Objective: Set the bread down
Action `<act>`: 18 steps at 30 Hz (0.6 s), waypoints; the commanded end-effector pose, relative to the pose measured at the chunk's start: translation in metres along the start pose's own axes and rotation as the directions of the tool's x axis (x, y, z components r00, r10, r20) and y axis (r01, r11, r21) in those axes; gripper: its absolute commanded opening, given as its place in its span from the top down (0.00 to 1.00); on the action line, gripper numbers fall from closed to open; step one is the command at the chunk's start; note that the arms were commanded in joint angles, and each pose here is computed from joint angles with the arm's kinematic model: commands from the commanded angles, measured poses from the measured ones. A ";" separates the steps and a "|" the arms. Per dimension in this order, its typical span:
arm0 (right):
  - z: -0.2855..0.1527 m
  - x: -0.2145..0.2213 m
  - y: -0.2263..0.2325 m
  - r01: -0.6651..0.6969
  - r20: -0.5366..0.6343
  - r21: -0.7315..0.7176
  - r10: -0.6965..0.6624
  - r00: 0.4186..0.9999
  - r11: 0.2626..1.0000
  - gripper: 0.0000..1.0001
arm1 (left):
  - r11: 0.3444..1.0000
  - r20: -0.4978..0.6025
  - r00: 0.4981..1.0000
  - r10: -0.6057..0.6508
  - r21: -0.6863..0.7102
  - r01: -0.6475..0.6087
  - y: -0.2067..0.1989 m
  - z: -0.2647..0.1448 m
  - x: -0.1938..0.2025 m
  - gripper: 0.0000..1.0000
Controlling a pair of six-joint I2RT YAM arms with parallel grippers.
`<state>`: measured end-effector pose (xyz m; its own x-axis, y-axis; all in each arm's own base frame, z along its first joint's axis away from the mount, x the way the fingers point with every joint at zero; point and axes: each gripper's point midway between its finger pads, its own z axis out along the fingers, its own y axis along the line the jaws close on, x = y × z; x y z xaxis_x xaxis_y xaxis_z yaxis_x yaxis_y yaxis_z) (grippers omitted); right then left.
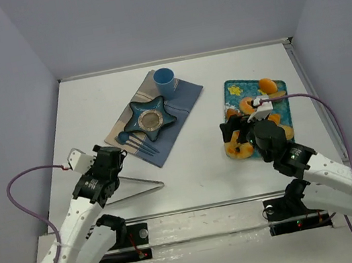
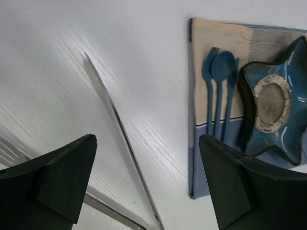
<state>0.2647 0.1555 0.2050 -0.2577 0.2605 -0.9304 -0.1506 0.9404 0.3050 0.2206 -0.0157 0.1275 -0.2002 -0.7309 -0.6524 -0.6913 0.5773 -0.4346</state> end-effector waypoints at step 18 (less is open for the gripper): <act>0.011 -0.015 0.010 0.000 0.032 0.004 0.000 0.999 1.000 0.00 | 0.988 -0.190 0.979 0.066 -0.126 -0.091 0.026 0.071 0.048 0.31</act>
<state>0.2683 0.1650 0.1855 -0.3130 0.1959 -0.9293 -0.1670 0.9519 0.2569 0.2379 0.0001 0.0513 -0.3155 -0.7554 -0.5744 -0.7885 0.5454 -0.2842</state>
